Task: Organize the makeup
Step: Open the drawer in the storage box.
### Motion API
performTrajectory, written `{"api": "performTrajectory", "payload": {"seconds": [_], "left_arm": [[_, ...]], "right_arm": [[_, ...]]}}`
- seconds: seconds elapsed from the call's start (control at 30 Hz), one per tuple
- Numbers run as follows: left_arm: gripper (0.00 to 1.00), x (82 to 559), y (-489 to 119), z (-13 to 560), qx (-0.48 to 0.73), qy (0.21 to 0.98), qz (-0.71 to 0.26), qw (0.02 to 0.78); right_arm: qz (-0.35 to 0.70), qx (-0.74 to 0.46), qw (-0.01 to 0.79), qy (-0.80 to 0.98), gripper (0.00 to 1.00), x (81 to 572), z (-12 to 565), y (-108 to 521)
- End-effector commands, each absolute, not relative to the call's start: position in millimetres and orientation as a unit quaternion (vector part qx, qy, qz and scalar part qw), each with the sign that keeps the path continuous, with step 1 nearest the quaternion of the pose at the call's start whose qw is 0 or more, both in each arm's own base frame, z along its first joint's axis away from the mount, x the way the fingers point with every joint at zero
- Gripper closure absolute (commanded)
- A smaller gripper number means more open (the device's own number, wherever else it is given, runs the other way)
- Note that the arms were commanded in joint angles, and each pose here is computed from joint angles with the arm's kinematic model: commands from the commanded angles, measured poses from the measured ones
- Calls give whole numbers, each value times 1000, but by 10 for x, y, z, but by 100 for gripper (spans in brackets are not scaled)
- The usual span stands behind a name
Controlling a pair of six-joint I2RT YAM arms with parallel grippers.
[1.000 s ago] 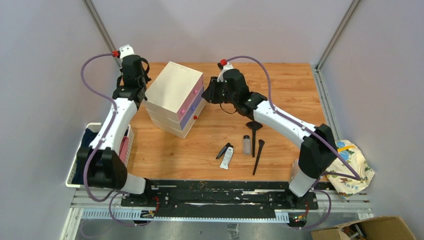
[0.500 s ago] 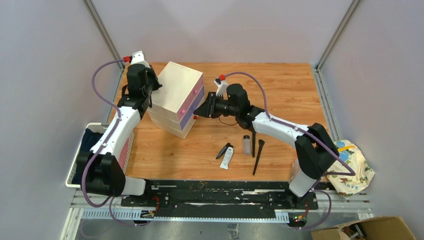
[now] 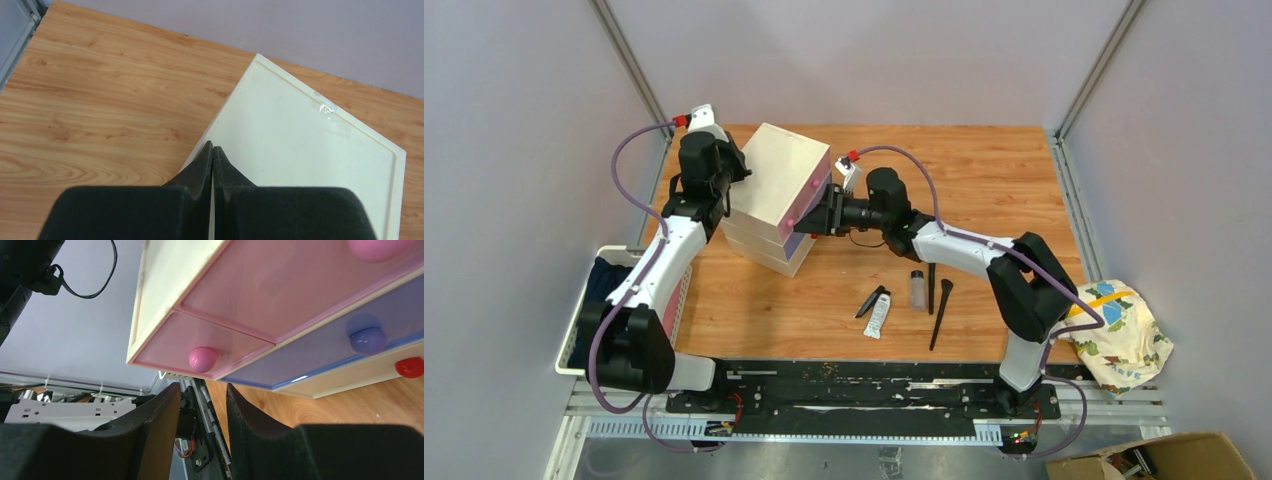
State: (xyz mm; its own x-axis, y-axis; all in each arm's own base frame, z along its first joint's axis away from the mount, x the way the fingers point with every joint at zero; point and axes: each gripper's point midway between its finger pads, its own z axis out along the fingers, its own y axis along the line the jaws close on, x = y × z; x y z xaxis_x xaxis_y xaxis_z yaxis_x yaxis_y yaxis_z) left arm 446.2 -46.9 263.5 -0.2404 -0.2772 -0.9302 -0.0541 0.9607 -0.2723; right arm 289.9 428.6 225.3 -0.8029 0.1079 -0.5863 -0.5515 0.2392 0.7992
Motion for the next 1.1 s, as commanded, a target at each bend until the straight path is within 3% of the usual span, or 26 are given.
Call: {"api": "performTrajectory", "payload": {"seconds": [0.0, 0.7, 0.8, 0.93, 1.07], "left_arm": [[100, 4378, -509, 2440, -100, 802, -94, 582], [100, 4355, -518, 2392, -93, 805, -94, 579], [100, 4357, -516, 2391, -93, 805, -93, 579], [100, 4356, -522, 2398, -93, 805, -94, 579], [100, 4333, -536, 2448, -90, 803, -99, 580]], "right_arm": [[622, -164, 260, 720, 55, 2826, 2352, 4459], [649, -154, 263, 697, 55, 2979, 2448, 4680], [648, -155, 259, 699, 60, 2984, 2431, 4695], [644, -148, 250, 708, 77, 2991, 2347, 4702], [646, -144, 235, 712, 72, 2969, 2262, 4717]]}}
